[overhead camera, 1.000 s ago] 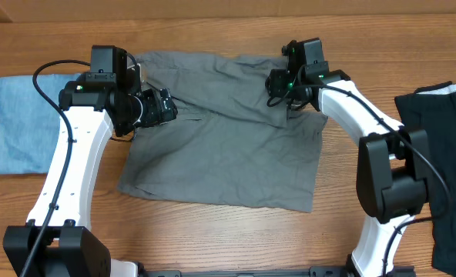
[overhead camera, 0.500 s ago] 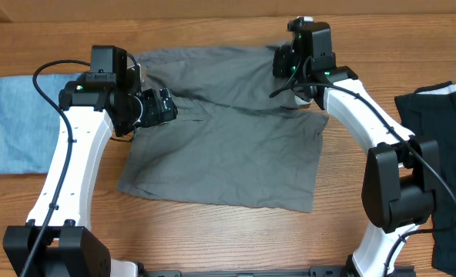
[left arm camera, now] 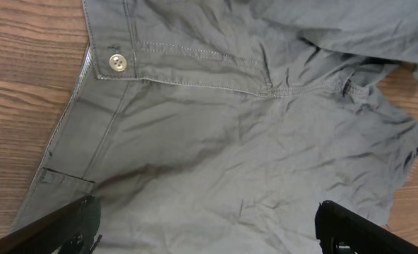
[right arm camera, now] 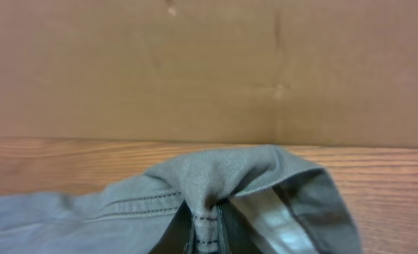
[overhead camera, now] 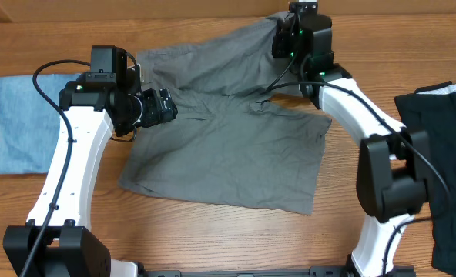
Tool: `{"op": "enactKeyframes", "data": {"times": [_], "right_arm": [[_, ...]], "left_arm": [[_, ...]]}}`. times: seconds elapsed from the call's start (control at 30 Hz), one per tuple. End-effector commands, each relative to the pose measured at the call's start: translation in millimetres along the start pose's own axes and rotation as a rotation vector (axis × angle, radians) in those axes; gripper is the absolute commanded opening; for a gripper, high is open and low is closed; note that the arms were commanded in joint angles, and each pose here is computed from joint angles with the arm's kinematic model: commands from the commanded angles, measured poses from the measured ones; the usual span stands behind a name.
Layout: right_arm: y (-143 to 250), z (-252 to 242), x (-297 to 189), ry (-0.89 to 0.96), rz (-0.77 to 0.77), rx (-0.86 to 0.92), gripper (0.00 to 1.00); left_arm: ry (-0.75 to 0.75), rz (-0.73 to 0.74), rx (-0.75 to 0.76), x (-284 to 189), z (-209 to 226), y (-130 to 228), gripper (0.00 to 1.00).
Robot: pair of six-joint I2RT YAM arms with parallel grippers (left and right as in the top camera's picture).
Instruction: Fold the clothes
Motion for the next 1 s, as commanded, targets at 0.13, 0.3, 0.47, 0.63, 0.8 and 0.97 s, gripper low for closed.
{"op": "enactKeyframes", "data": {"times": [0.13, 0.3, 0.47, 0.63, 0.8, 0.97], "right_arm": [[9.2, -30.0, 31.5, 0.115, -0.134, -0.028, 0.04], [16.2, -54.6, 45.9, 0.13, -0.178, -0.016, 0.04], [19.4, -68.6, 50.3, 0.147, -0.18, -0.01, 0.83], [8.7, -70.7, 48.9, 0.144, -0.213, -0.01, 1.0], [-35.4, -47.6, 28.6, 0.151, -0.201, -0.034, 1.0], [-80.7, -22.8, -10.8, 0.182, -0.132, -0.034, 1.0]], "left_arm": [[-0.006, 0.006, 0.001, 1.9, 0.6, 1.0, 1.0], [-0.006, 0.006, 0.001, 1.9, 0.6, 1.0, 1.0], [-0.006, 0.006, 0.001, 1.9, 0.6, 1.0, 1.0], [-0.006, 0.006, 0.001, 1.9, 0.6, 1.0, 1.0], [-0.006, 0.006, 0.001, 1.9, 0.6, 1.0, 1.0], [-0.006, 0.006, 0.001, 1.9, 0.6, 1.0, 1.0]]}}
Point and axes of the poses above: each gripper's point midway between its finger pads, its own x axis out along the fingers, its own z axis along the line the jaws close on, y = z × x, the point moved 8 cm from there along -x, back along the fingers, and after that the axes turned 15 degrees about x, right-handed, at the moved point
